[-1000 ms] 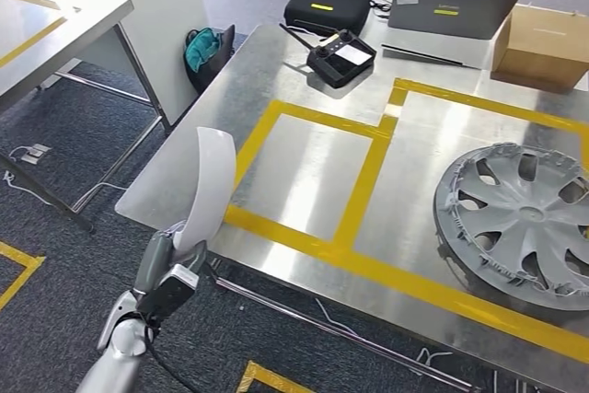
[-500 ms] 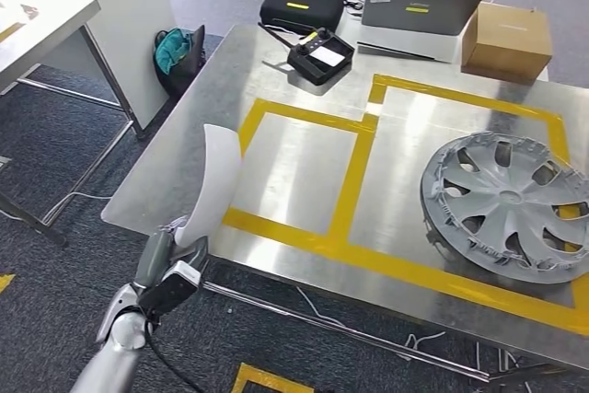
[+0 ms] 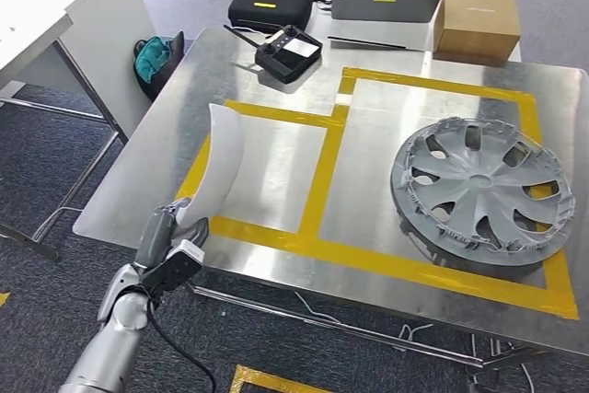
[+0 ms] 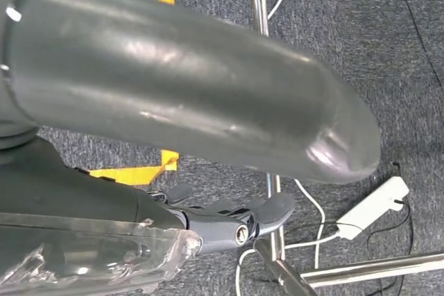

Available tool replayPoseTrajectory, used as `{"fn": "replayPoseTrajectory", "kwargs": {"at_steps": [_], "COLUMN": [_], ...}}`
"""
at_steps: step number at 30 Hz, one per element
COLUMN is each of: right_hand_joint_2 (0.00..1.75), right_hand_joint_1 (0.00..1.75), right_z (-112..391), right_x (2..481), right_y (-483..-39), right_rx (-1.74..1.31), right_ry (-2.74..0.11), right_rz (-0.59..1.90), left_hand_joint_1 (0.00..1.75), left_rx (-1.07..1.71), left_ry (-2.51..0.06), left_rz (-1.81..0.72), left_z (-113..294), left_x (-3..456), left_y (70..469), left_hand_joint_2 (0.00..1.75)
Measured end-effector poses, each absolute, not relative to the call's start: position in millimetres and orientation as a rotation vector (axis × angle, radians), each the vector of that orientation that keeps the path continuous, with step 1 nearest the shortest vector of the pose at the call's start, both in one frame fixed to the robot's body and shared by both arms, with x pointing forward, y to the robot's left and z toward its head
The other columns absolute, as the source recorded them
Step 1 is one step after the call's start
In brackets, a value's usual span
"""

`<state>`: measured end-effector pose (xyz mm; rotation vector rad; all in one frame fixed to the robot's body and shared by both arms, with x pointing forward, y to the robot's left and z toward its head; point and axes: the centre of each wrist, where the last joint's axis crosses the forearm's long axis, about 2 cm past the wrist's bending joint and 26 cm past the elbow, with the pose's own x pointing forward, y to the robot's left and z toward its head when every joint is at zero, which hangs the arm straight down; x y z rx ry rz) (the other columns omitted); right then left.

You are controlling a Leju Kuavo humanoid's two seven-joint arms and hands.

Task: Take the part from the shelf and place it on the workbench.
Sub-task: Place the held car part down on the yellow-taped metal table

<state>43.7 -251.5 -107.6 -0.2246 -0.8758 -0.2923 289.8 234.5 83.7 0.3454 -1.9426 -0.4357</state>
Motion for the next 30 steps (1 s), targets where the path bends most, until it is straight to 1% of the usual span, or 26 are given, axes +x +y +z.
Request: {"fn": "replayPoseTrajectory", "kwargs": {"at_steps": [5, 16, 24, 30], "right_hand_joint_2": [0.0, 0.0, 0.0, 0.0], "right_hand_joint_1": [0.0, 0.0, 0.0, 0.0], "right_z": [-107, -106, -105, -105], "right_x": [45, 56, 62, 64], "right_y": [-251, -244, -240, -237], "right_rx": [-0.218, -0.177, -0.138, -0.122], "right_ry": [-0.878, -0.898, -0.912, -0.916], "right_rz": [-0.289, -0.258, -0.231, -0.213], "left_hand_joint_1": [1.75, 1.75, 1.75, 1.75], "left_rx": [0.376, 0.531, 0.755, 0.985], "left_ry": [-1.919, -1.837, -1.74, -1.593], "left_rz": [-0.451, -0.556, -0.807, -1.057], "left_z": [85, 104, 117, 125], "left_x": [293, 333, 361, 378], "left_y": [234, 230, 217, 202], "left_hand_joint_2": [1.75, 1.75, 1.75, 1.75]}}
